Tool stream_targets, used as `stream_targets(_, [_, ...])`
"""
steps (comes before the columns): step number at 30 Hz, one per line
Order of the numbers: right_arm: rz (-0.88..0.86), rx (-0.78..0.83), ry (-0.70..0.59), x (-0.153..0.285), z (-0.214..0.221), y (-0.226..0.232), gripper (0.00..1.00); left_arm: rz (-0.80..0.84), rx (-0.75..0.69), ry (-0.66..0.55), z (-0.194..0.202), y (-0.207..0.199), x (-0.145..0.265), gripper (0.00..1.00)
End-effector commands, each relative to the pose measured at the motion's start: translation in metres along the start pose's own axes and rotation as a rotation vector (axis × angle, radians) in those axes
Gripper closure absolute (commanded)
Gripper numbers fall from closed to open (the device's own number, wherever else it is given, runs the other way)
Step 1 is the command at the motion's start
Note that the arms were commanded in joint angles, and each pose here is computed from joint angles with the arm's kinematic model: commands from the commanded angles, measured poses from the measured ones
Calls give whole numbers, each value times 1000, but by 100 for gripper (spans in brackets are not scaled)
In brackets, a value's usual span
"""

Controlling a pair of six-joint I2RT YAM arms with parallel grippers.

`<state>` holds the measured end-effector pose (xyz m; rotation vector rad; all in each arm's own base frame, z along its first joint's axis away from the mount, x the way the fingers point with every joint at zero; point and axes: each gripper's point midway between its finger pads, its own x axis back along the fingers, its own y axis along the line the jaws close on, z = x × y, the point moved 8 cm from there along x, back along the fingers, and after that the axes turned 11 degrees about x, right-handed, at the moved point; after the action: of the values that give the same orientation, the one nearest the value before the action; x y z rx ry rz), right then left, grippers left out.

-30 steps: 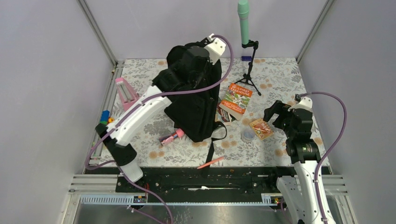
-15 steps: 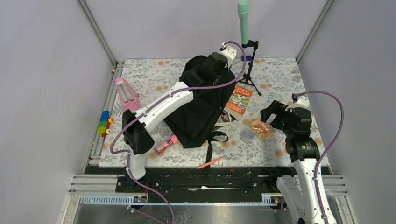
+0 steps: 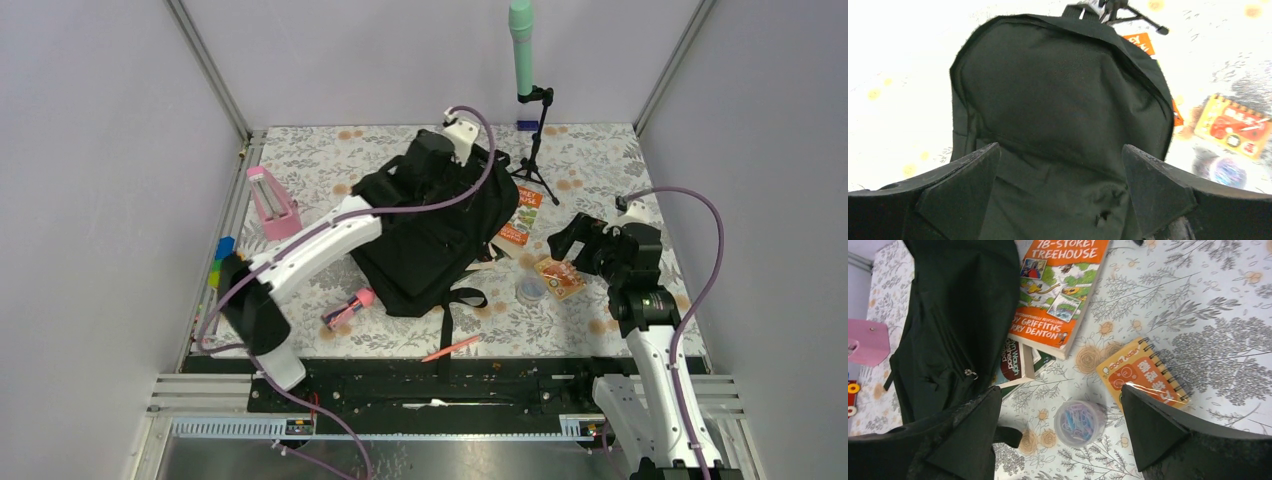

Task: Pack the student bag
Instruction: Place the student bag at the center of the board.

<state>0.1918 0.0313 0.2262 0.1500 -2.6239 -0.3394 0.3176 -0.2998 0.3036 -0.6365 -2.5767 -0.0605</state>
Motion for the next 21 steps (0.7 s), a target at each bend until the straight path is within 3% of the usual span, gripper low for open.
stream_targets(1, [-107,2,-24,-4,-9,10,5,142,71,-207,-40,-1,65,1])
stream_targets(9, [-210,-30,8,-11,-2,18,9,199,94,-27,25,6,81,2])
stream_targets(21, [-303,-144,59,-15,21,25,13,228,287,-34,73,-2,52,14])
